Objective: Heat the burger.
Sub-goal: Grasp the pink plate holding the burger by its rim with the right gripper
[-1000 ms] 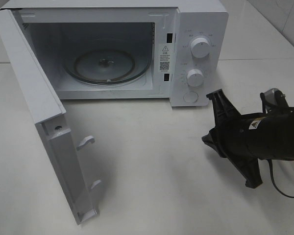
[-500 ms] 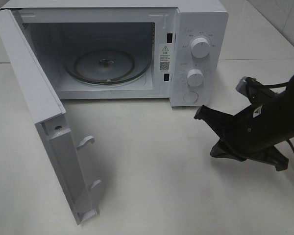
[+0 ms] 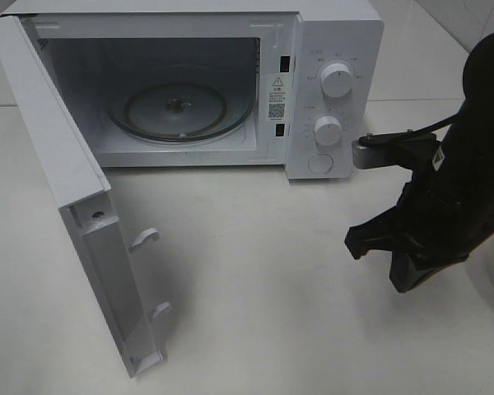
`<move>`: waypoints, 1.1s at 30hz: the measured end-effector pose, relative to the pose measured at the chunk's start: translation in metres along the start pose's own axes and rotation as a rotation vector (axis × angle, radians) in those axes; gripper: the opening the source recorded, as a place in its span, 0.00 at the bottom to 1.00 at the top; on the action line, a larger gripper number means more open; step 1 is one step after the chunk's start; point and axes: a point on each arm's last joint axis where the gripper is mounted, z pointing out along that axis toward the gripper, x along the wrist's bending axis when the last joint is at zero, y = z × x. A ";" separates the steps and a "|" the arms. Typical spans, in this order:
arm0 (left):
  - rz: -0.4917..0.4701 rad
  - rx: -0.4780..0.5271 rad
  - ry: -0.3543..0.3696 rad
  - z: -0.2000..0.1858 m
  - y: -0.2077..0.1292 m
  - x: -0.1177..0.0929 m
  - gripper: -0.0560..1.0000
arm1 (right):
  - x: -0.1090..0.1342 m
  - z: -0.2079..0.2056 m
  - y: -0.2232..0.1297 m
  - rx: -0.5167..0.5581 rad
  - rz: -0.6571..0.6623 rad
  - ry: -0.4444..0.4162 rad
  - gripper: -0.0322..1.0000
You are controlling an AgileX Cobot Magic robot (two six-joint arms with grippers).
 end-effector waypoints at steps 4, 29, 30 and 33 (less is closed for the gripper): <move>0.000 0.000 0.000 0.000 0.000 0.000 0.99 | -0.006 -0.003 -0.003 0.030 -0.005 -0.013 0.12; 0.000 0.000 0.000 0.000 0.000 0.000 0.99 | -0.091 -0.055 -0.021 -0.122 0.089 -0.249 0.99; 0.000 0.000 0.000 0.000 0.000 0.000 0.99 | -0.094 -0.055 -0.022 -0.122 0.093 -0.250 0.98; 0.000 0.000 0.000 0.000 0.000 0.000 0.99 | -0.099 -0.056 -0.023 -0.120 0.108 -0.249 0.98</move>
